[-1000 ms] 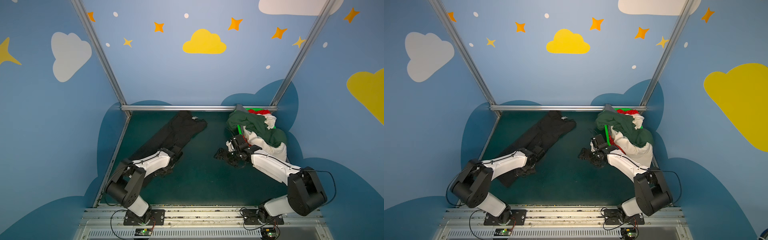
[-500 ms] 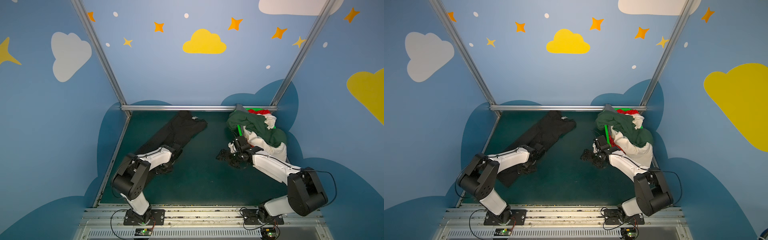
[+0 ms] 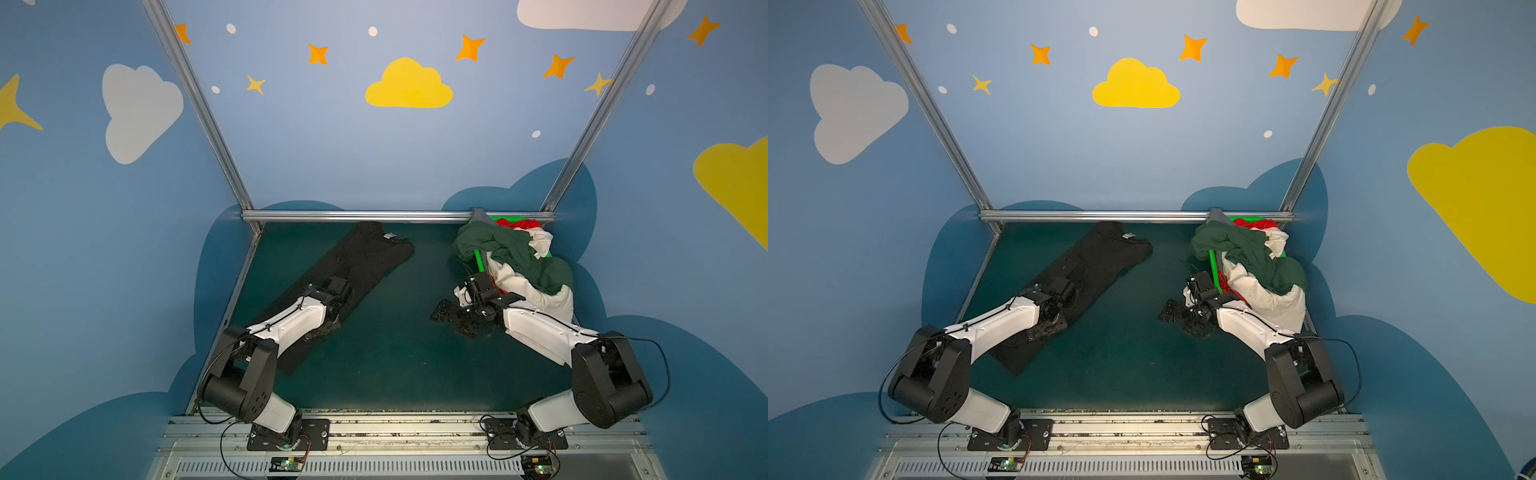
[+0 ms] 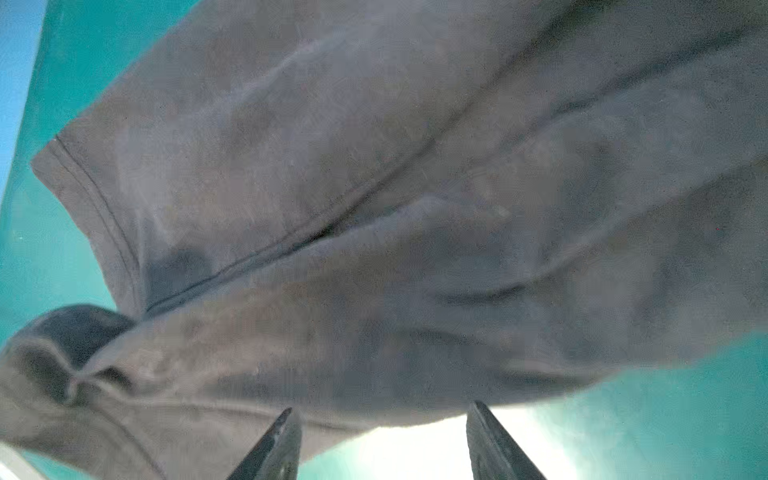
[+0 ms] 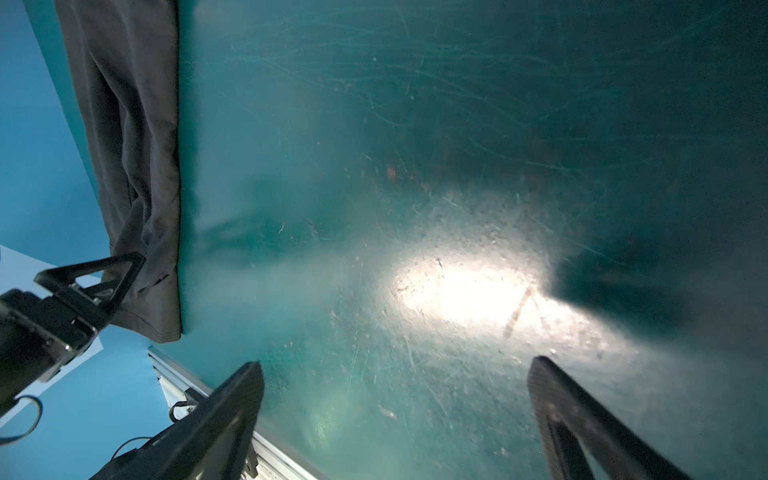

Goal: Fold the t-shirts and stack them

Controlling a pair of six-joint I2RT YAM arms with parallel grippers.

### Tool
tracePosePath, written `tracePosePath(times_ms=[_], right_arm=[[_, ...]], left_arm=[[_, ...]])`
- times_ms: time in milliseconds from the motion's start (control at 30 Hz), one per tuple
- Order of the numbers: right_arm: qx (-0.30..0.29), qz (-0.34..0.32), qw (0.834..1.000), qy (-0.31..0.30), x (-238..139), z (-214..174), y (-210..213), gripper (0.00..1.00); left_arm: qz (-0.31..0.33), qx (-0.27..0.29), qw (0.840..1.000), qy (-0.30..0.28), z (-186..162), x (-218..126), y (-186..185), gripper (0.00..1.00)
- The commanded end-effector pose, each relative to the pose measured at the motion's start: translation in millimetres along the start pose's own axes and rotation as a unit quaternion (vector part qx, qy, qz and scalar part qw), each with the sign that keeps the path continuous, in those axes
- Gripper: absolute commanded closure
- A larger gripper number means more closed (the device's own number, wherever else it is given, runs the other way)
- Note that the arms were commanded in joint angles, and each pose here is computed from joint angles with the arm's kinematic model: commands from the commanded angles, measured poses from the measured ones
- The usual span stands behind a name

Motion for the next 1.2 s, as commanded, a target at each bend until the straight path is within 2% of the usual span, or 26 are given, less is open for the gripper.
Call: tracePosePath(times_ms=[0,167,267,433,600,667,733,767,967,1167], right_arm=[[-0.005,0.004,1.0,0.0,-0.4,3.0,2.1,0.03],[-0.004,-0.001,1.0,-0.003,-3.4,3.6,0.8,0.03],[-0.002,-0.003,1.0,-0.003,-4.8,4.0,0.3,0.03],[-0.002,-0.011,1.0,-0.006,-7.6,4.4,-3.7,0.03],[0.003,-0.011,1.0,-0.007,-10.0,6.9,-8.9,0.03],[0.004,-0.009,1.0,-0.008,-11.8,7.8,-9.8,0.03],[0.002,-0.009,1.0,-0.009,-13.2,8.5,-10.1,0.03],[0.001,-0.008,1.0,-0.01,-14.4,9.3,-9.6,0.03],[-0.001,-0.008,1.0,-0.018,-17.8,9.0,-10.2,0.03],[0.007,-0.022,0.999,-0.026,-20.4,1.8,-18.5,0.03]], left_arm=[[-0.002,0.001,0.999,0.037,-7.9,17.1,-2.4,0.36],[-0.005,0.006,0.997,0.08,-22.7,35.8,-12.8,0.37],[0.009,0.019,0.996,0.089,-24.6,41.6,-16.4,0.41],[0.009,0.033,0.995,0.094,-23.9,42.1,-20.7,0.64],[0.016,0.054,0.993,0.106,-24.4,42.6,-24.0,0.7],[0.017,0.064,0.992,0.112,-25.0,42.5,-26.1,0.79],[0.017,0.07,0.991,0.116,-25.1,42.9,-27.9,0.94],[0.015,0.072,0.99,0.118,-25.1,43.1,-28.9,0.96],[-0.025,0.071,0.986,0.146,-33.1,39.6,-45.3,0.96],[-0.111,0.101,0.972,0.179,-72.7,12.9,-112.8,0.96]])
Point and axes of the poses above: each gripper's point midway between its finger pads, its own x axis out along the fingers, its own y axis along the line the jaws close on, z = x × y, the point moved 3 cm from there along -x, back along the fingers, and after that the axes turned 8 degrees about -x, right-handed, at the moved point
